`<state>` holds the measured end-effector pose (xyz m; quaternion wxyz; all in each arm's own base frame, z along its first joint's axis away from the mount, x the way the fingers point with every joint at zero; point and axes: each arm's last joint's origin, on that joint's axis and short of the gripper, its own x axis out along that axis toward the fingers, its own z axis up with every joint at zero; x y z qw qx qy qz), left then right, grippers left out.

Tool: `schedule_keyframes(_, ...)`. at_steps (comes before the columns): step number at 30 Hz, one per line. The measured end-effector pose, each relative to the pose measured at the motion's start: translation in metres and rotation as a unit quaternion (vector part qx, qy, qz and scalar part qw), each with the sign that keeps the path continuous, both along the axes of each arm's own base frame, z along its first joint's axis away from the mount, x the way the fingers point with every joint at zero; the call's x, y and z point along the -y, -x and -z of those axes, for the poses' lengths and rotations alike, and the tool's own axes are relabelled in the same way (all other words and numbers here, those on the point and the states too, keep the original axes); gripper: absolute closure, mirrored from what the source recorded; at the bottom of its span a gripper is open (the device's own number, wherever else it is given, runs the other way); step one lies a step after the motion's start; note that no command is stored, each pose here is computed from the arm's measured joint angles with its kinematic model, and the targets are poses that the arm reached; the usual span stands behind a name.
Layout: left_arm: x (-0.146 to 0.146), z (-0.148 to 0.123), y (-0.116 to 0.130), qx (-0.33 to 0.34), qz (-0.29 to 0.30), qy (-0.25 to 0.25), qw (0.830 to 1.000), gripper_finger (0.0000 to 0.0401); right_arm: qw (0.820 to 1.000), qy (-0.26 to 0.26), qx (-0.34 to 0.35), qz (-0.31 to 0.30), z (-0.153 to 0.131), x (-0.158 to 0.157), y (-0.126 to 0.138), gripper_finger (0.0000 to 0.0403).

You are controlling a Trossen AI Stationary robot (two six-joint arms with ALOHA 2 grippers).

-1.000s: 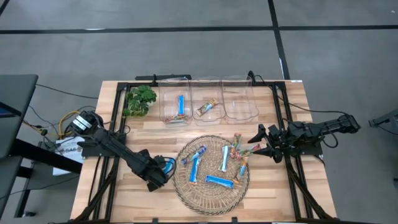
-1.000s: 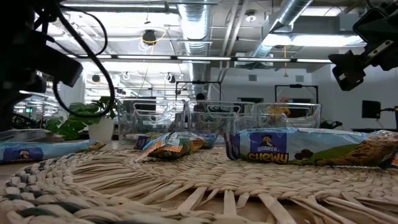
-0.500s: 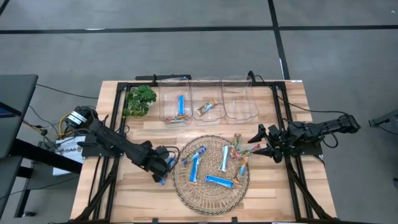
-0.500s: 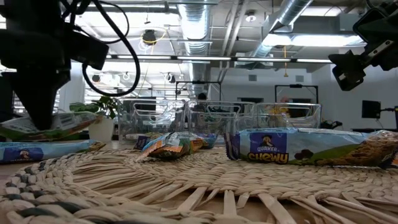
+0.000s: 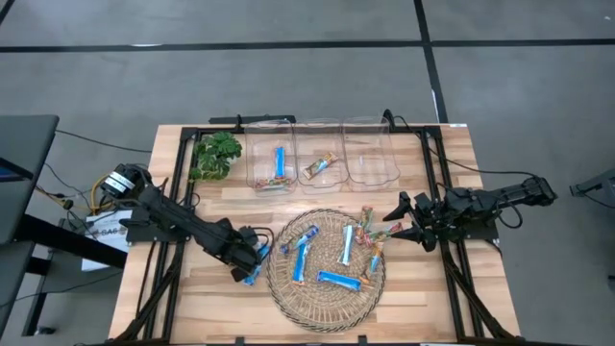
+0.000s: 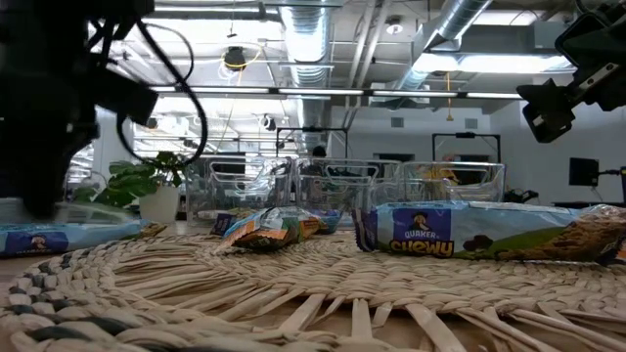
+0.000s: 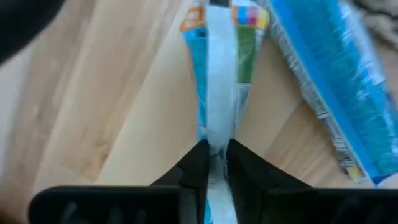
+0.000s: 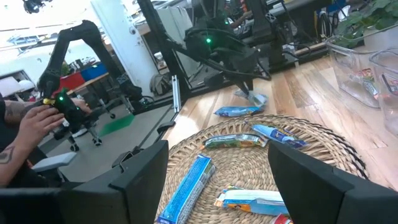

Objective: Pick and place Granola Bars by type
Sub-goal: Put the yellow granola bar into the middle transparent bin

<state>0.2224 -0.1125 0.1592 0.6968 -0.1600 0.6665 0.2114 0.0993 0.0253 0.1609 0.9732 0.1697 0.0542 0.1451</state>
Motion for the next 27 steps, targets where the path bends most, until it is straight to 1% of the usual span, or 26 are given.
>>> schedule_keyframes(4, -0.001, 0.005, 0.002, -0.001, -0.004, 0.009, 1.000, 0.0308, 1.000, 0.000, 0.000, 0.000, 0.000, 0.000, 0.000, 0.0132)
schedule_keyframes(10, 0.000, 0.003, -0.001, 0.010, -0.004, 0.009, 1.000, 0.0257, 1.000, 0.000, 0.000, 0.000, 0.000, 0.000, 0.000, 0.0132)
schedule_keyframes(21, -0.008, 0.000, -0.007, 0.022, -0.012, -0.007, 1.000, 0.0191, 1.000, 0.000, 0.000, 0.000, 0.000, 0.000, 0.000, 0.0132)
schedule_keyframes(27, -0.010, 0.000, -0.009, 0.025, -0.009, -0.005, 1.000, 0.0172, 1.000, 0.000, 0.000, 0.000, 0.000, 0.000, 0.000, 0.0132)
